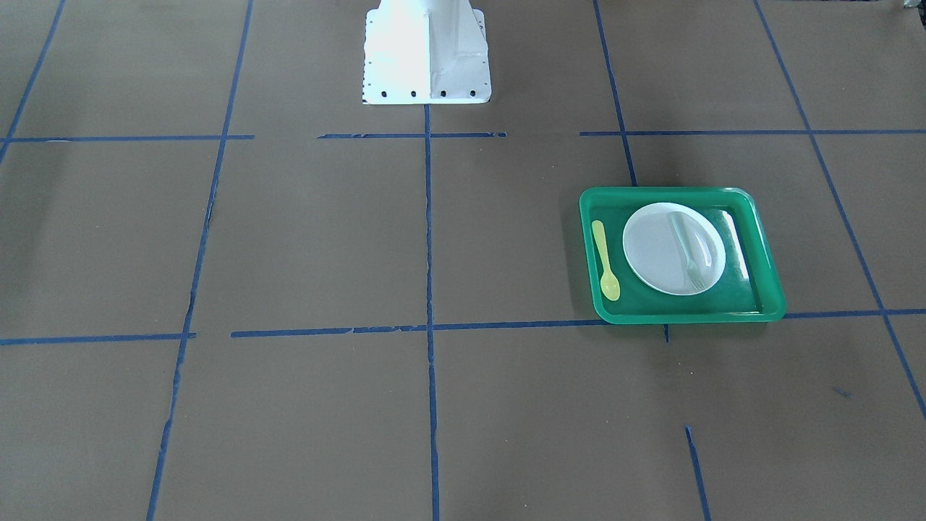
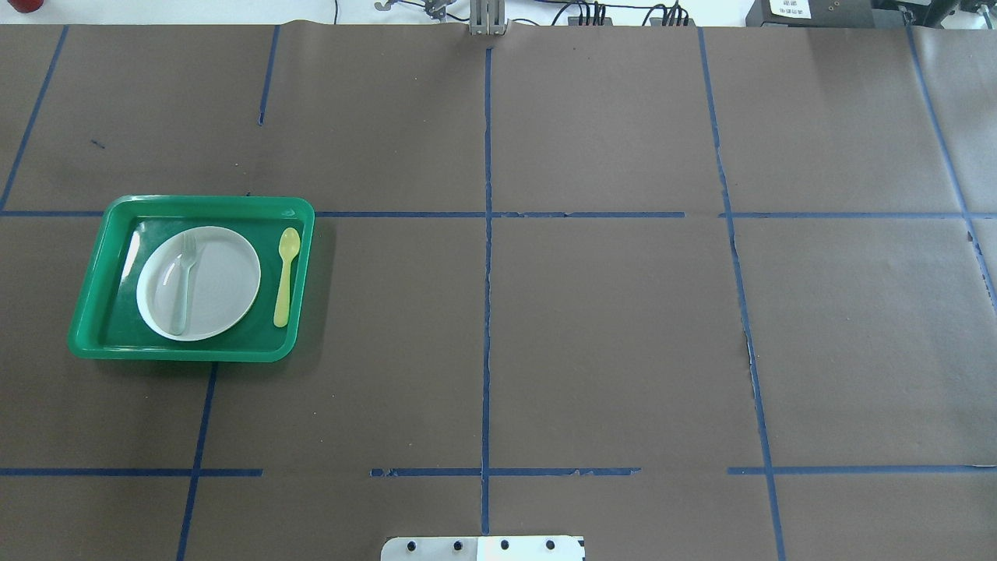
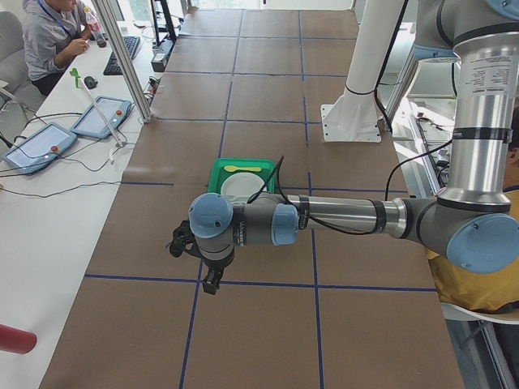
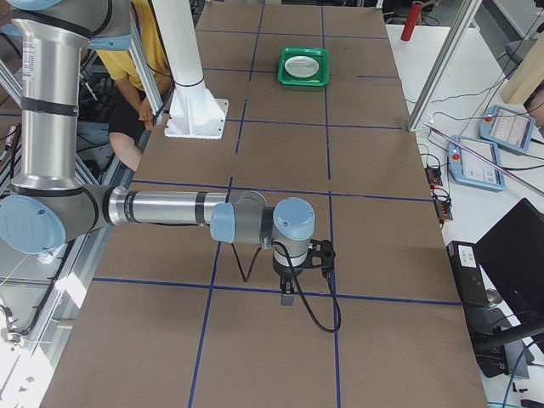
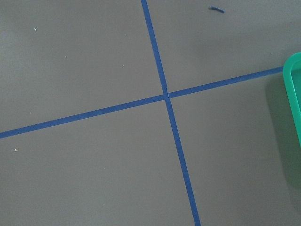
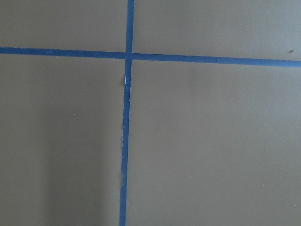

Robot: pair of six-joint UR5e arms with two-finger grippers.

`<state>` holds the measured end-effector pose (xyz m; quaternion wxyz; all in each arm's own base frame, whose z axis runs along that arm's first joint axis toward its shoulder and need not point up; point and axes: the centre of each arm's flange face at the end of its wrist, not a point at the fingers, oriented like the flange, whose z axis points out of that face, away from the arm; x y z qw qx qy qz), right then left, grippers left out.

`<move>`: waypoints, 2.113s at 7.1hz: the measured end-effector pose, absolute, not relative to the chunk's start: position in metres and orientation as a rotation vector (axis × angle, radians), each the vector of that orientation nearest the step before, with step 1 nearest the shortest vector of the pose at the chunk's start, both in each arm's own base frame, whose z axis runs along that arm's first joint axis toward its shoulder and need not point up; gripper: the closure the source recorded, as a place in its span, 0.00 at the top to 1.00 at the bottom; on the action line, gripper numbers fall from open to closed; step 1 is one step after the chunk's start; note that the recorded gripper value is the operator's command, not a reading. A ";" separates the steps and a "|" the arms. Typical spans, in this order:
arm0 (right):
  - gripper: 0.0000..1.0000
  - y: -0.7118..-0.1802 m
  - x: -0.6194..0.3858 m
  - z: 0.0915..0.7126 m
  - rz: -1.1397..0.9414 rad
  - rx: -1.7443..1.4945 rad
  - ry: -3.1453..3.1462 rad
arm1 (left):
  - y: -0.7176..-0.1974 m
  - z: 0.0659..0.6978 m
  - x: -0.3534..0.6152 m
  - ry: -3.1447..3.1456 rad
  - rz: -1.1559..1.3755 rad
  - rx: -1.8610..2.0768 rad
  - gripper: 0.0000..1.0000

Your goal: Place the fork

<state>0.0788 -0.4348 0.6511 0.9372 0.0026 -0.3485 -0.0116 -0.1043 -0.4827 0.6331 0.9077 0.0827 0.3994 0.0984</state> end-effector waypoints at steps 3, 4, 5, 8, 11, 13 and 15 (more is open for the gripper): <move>1.00 -0.435 0.079 0.651 -0.024 0.005 -0.712 | -0.481 0.636 -0.103 0.830 0.189 0.131 1.00; 1.00 -0.435 0.079 0.651 -0.023 0.005 -0.712 | -0.478 0.648 -0.102 0.835 0.179 0.106 1.00; 1.00 -0.435 0.079 0.651 -0.023 0.005 -0.712 | -0.476 0.659 -0.100 0.838 0.173 0.090 1.00; 1.00 -0.435 0.079 0.651 -0.023 0.005 -0.712 | -0.499 0.612 -0.020 0.837 0.189 0.099 1.00; 1.00 -0.435 0.079 0.651 -0.024 0.005 -0.712 | -0.518 0.530 0.149 0.878 0.123 0.062 0.94; 1.00 -0.435 0.079 0.651 -0.024 0.005 -0.712 | -0.511 0.502 0.232 0.876 0.087 0.017 0.94; 1.00 -0.435 0.079 0.651 -0.024 0.005 -0.712 | -0.504 0.490 0.297 0.834 0.081 0.013 0.88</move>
